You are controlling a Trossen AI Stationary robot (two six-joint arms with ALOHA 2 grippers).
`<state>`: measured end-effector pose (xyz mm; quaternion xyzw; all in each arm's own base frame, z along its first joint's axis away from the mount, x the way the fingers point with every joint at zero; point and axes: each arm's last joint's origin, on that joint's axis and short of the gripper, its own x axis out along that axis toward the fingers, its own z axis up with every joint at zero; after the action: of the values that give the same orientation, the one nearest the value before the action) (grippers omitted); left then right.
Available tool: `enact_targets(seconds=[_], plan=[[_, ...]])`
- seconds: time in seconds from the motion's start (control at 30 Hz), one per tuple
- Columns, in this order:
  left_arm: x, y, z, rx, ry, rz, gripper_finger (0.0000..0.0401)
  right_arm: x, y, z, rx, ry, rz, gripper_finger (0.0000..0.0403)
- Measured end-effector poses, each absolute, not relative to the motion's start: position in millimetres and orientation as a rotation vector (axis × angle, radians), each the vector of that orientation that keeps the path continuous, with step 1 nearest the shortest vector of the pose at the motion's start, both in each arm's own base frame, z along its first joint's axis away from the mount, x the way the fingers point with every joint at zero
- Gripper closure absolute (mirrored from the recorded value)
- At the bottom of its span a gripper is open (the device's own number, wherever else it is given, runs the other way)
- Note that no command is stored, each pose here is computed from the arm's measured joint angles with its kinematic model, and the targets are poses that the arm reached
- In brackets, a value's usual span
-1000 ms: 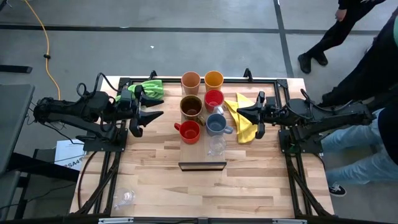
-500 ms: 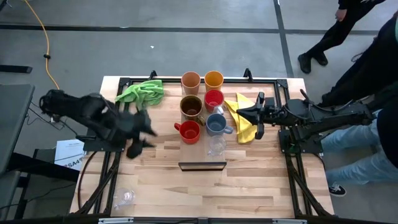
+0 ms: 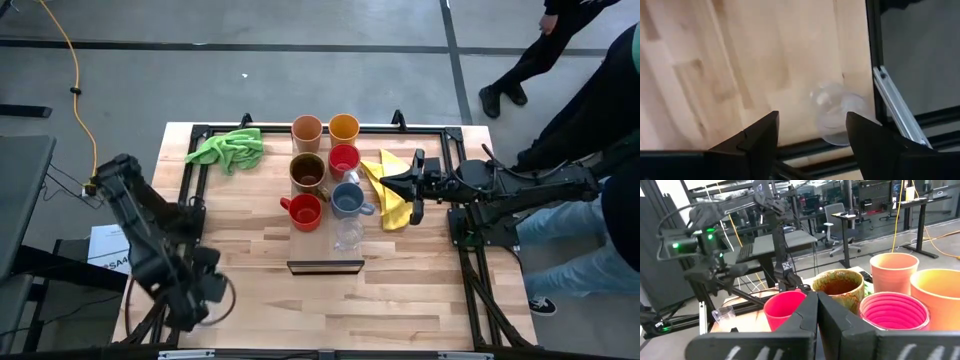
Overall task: Stack small to large cups/mugs on shelf
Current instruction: Put the transparent cup on the shelf
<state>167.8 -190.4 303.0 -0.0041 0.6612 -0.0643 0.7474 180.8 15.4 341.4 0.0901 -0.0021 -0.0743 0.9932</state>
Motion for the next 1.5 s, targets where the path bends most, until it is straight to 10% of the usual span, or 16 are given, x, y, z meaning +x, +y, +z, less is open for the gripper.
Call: enact_targets(seconds=[1.5], plan=[[154,-217,258,-0.103,1.490,-0.031,0.0181,182,10,340,0.234,0.009,-0.144,0.0403]])
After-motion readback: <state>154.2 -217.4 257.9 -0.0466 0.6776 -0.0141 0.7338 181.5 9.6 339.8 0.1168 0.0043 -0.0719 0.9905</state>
